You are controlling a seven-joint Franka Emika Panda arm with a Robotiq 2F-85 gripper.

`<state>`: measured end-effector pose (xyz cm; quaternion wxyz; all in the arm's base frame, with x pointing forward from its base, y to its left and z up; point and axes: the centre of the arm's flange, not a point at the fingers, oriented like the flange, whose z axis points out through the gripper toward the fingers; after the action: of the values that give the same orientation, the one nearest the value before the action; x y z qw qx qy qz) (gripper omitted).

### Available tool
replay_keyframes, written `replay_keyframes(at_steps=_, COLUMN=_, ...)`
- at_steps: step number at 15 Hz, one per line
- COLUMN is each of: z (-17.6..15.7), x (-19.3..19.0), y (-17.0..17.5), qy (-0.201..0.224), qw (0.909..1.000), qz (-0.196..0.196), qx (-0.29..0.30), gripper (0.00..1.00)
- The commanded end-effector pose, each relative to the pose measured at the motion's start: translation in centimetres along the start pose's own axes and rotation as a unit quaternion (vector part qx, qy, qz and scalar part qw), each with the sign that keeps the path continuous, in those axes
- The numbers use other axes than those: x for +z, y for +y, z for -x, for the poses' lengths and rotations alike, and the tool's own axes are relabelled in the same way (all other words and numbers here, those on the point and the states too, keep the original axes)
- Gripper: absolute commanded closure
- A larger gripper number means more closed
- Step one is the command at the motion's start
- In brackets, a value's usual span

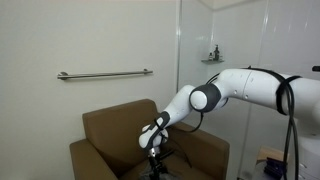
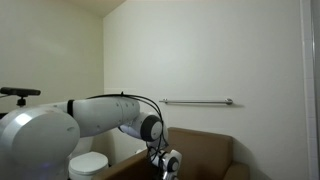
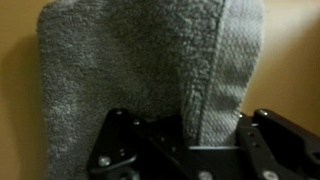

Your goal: Wipe the couch with the cloth

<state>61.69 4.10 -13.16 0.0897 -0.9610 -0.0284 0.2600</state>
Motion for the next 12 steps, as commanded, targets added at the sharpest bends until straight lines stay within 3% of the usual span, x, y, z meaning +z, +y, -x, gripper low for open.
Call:
replay_keyframes(at_steps=1, z=-3.0, x=2.2, y=-8.2, qy=0.016, qw=0.9964, qz=-0.01, qx=-0.082, gripper=0.96)
replay_keyframes(at_steps=4, z=-3.3, x=4.1, y=-12.3, qy=-0.001, qw=0.993, qz=0.003, qx=-0.118, gripper=0.96)
replay_keyframes(at_steps=6, z=-3.3, x=5.2, y=-11.7, qy=-0.019, qw=0.9928, qz=0.013, qx=-0.118, gripper=0.96)
replay_keyframes(at_steps=12, z=-2.8, x=4.2, y=-0.8, qy=-0.053, qw=0.9971, qz=0.047, qx=-0.03, gripper=0.96)
